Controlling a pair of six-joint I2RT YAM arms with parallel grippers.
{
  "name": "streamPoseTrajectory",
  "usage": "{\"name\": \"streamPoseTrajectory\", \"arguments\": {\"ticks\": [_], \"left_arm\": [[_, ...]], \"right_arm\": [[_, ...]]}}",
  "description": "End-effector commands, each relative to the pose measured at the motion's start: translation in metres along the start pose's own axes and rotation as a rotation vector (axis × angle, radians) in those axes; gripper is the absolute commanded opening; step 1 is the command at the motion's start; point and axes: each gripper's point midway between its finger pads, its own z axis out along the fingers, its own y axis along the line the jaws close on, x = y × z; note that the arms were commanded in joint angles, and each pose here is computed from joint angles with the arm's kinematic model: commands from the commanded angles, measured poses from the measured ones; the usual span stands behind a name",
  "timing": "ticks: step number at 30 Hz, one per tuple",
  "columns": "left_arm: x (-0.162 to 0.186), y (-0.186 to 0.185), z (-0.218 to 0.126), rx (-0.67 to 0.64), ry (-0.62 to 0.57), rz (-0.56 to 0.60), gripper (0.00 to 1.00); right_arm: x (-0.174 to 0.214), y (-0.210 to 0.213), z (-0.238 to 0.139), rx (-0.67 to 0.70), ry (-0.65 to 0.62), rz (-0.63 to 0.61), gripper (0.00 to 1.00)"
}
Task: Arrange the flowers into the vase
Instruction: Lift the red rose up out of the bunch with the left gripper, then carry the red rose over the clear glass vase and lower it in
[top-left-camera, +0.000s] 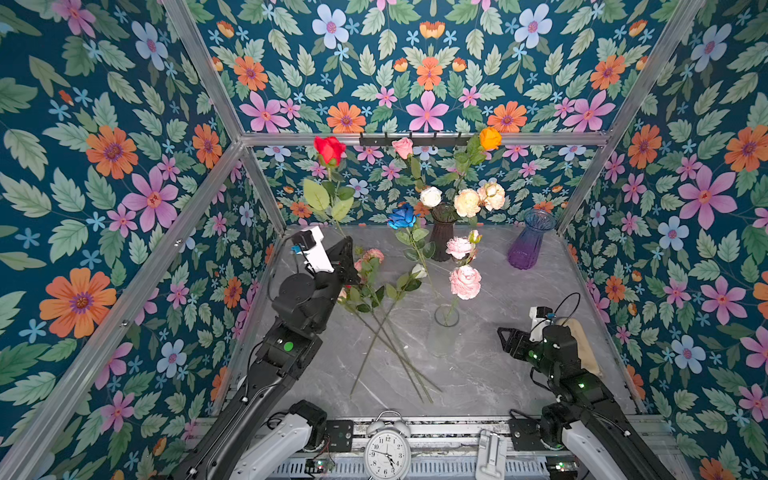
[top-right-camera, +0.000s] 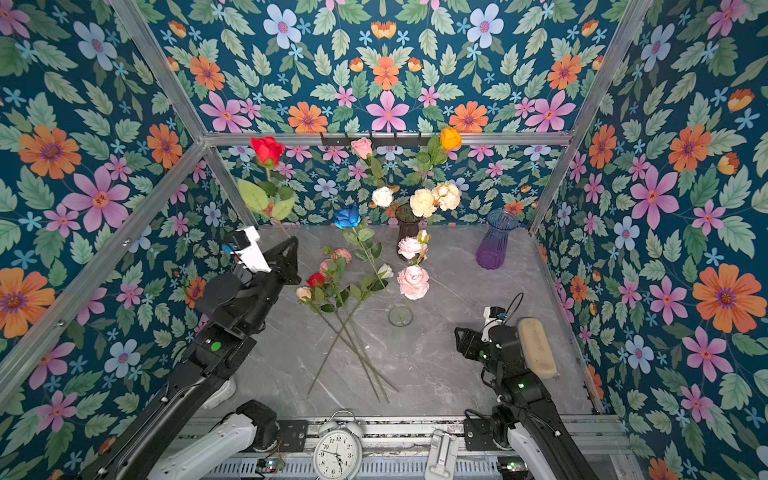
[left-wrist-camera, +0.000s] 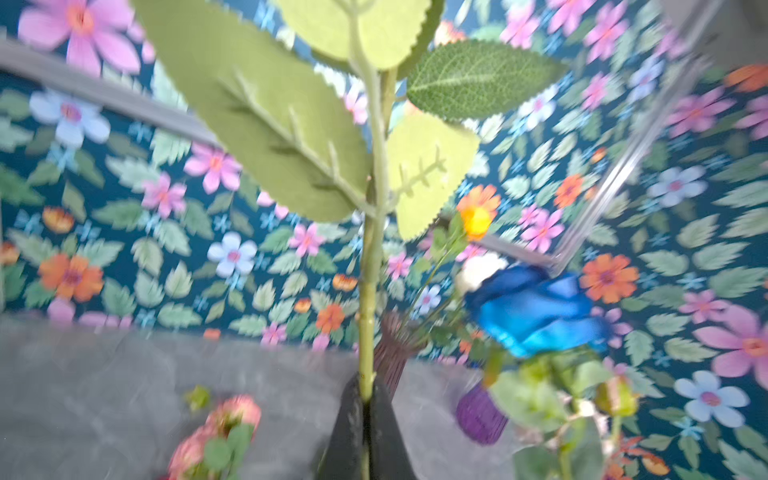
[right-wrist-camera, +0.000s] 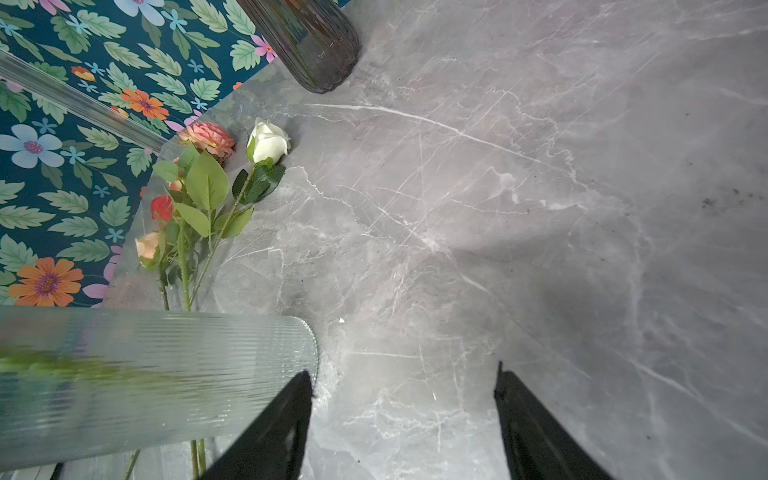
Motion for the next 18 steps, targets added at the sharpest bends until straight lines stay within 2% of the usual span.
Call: {"name": "streamPoseTrajectory", "arguments": {"ticks": [1, 5, 8, 11, 18], "left_arm": [[-0.062, -0.070, -0.012, 0.330, -0.178, 0.098, 0.00], [-0.085, -0.126, -0.016, 0.616, -0.172, 0.087, 0.00], [-0.089, -0.144, -0.015, 0.733, -0.177, 0.027, 0.00], [-0.083, -0.151, -0.010, 0.793, -0.157, -0.001, 0.00], [-0.051, -0.157, 0.006, 0.831, -0.051, -0.016, 0.00]], "right_arm": [[-0.005, 0.001, 0.000, 0.000, -0.017, -0.008, 0.71], [-0.005, 0.001, 0.000, 0.003, -0.017, -0.008, 0.71], [-0.005, 0.001, 0.000, 0.004, -0.018, -0.006, 0.71], [-0.005, 0.000, -0.001, 0.005, -0.019, -0.005, 0.71], [-0.006, 0.001, -0.002, 0.003, -0.025, -0.006, 0.71]]}}
